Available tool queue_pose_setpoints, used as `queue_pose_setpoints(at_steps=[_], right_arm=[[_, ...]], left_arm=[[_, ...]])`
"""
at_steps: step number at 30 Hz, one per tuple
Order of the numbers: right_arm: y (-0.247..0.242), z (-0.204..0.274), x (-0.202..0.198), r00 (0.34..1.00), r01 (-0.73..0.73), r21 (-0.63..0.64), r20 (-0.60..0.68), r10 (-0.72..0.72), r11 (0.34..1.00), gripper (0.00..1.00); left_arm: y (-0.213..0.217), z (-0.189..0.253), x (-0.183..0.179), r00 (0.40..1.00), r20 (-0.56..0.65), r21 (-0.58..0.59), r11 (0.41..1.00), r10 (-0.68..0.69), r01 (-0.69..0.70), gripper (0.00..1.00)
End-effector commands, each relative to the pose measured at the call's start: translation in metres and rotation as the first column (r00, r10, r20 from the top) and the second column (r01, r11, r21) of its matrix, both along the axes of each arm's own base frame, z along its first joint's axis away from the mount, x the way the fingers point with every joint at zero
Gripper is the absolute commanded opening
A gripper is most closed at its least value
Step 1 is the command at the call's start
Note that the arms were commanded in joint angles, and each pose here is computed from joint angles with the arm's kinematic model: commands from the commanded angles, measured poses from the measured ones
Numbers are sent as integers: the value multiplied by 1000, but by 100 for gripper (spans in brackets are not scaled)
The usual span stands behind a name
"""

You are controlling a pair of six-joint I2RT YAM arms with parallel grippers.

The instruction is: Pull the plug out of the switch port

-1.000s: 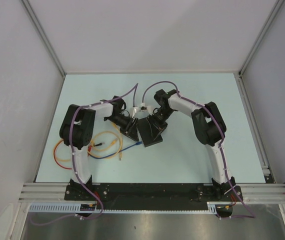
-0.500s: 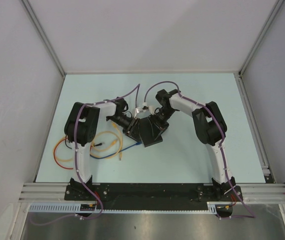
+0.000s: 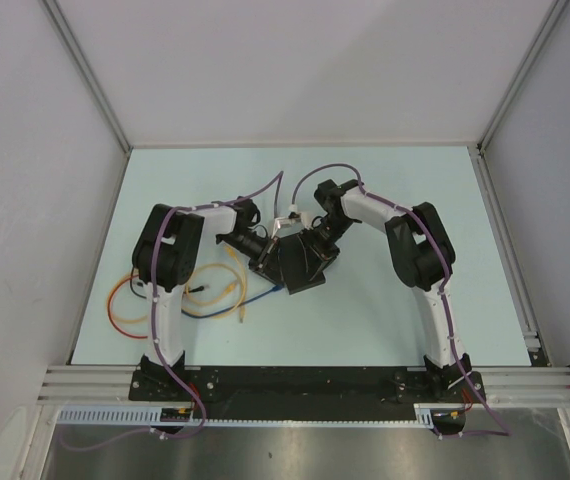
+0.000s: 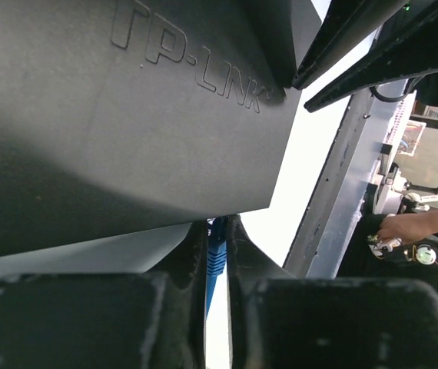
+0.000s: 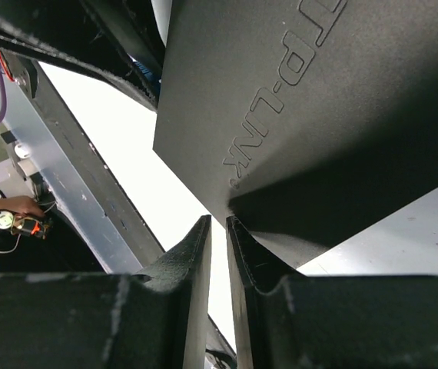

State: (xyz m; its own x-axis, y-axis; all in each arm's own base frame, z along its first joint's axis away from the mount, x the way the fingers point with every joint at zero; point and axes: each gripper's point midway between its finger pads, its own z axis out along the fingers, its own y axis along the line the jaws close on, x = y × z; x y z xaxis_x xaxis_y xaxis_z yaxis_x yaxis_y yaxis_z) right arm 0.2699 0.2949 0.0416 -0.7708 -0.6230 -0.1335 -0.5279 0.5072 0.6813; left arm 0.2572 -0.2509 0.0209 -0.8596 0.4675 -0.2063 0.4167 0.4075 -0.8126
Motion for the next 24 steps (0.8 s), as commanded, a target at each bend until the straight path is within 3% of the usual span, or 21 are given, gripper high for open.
queue_pose_setpoints(at_steps=[1,8,17,22,24], right_arm=[[-11,-43,11,990,-65,-99,119,76,993,20],[-16,-46,13,991,-53,-110,113,66,992,20],[-15,-46,17,990,-55,-108,123,68,993,20],[-11,-26,40,980,-16,-68,196,29,998,20],[-9,-9,63,960,17,-54,281,-1,998,21]], left_arm=[[-3,-23,-3,999,15,70,997,-31,30,3],[29,-9,-16,999,25,127,992,-31,28,0],[57,19,-6,994,97,111,993,-56,45,0],[102,28,35,967,254,234,971,-11,-51,0],[123,32,52,951,311,301,949,1,-99,0]])
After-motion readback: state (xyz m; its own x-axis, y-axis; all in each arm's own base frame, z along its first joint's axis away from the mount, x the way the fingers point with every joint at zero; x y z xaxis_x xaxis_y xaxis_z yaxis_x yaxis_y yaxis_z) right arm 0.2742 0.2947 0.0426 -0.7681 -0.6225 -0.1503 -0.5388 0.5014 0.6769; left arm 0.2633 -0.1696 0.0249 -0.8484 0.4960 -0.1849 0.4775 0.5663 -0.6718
